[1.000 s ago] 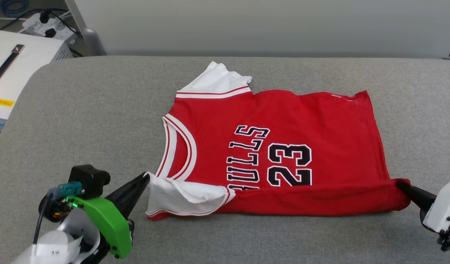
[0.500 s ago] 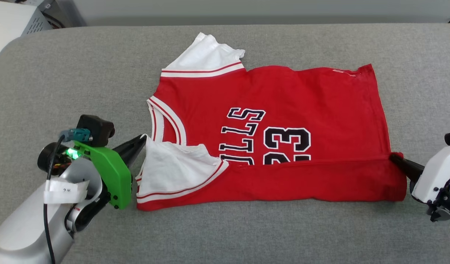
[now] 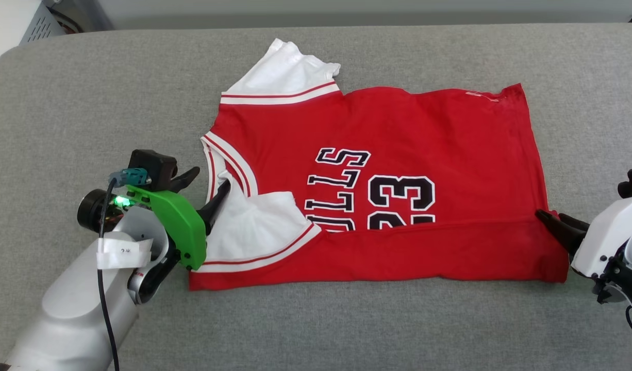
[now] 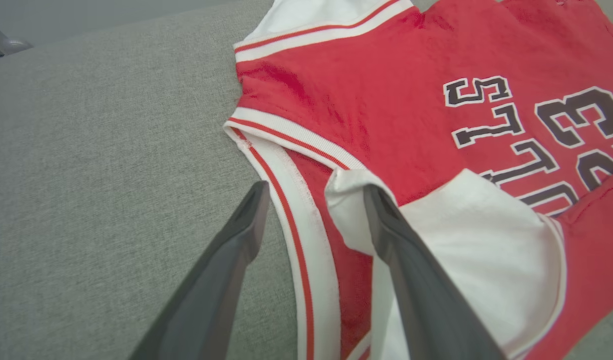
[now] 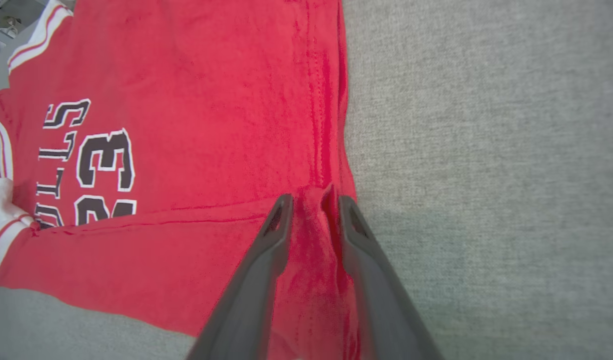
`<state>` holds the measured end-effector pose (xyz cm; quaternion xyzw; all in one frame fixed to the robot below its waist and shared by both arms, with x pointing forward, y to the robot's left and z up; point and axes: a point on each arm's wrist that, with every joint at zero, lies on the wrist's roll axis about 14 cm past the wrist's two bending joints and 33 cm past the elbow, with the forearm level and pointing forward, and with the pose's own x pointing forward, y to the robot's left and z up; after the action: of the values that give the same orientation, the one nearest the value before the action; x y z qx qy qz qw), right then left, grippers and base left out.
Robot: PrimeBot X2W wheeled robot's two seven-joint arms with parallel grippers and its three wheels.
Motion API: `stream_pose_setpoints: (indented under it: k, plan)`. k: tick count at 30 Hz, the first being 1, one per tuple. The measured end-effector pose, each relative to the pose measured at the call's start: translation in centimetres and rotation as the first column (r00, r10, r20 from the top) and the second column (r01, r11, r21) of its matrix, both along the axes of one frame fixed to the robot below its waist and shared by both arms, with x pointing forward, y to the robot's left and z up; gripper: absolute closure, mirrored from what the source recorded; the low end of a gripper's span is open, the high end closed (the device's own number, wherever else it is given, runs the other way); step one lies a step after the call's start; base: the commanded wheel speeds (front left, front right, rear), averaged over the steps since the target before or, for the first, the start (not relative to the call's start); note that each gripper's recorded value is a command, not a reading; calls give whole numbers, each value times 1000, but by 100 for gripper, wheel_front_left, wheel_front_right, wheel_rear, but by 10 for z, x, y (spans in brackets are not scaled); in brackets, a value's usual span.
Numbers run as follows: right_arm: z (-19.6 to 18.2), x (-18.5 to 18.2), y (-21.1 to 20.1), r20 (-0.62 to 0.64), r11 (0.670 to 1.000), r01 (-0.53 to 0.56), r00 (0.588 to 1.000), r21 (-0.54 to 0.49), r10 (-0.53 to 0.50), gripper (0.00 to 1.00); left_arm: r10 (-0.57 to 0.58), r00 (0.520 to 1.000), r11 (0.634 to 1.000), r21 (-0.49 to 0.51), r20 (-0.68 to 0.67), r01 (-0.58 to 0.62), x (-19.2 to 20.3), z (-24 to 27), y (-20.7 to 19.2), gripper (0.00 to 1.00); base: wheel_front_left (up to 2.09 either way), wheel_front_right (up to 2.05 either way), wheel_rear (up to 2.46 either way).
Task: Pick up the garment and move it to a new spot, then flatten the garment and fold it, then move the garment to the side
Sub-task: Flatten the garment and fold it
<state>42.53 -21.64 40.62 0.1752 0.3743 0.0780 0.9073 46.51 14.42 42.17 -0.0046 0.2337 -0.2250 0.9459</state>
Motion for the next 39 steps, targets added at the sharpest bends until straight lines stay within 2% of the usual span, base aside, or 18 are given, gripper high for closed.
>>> stream_pose_setpoints:
  k: [8,15,18,22,30,39]
  plan:
    - [36,6,5,150,998,-27,988,-49,34,0,145,977,987,-97,156,-131,12,40,14,0,0,0,0]
    - [52,-14,8,203,990,-54,976,-134,81,0,250,948,962,-162,199,-220,-15,52,25,0,0,0,0]
    - [55,-25,3,203,985,-41,976,-165,75,0,303,940,944,-188,158,-272,-31,47,29,0,0,0,0]
    - [56,-38,0,186,974,-41,979,-224,84,0,337,936,935,-156,104,-319,-56,34,36,0,0,0,0]
    - [47,-58,6,122,979,-9,992,-203,35,0,315,947,943,-89,-67,-320,-96,4,24,0,0,0,0]
    - [47,-58,9,113,980,13,994,-197,9,0,320,930,946,6,-182,-324,-103,-24,22,0,0,0,0]
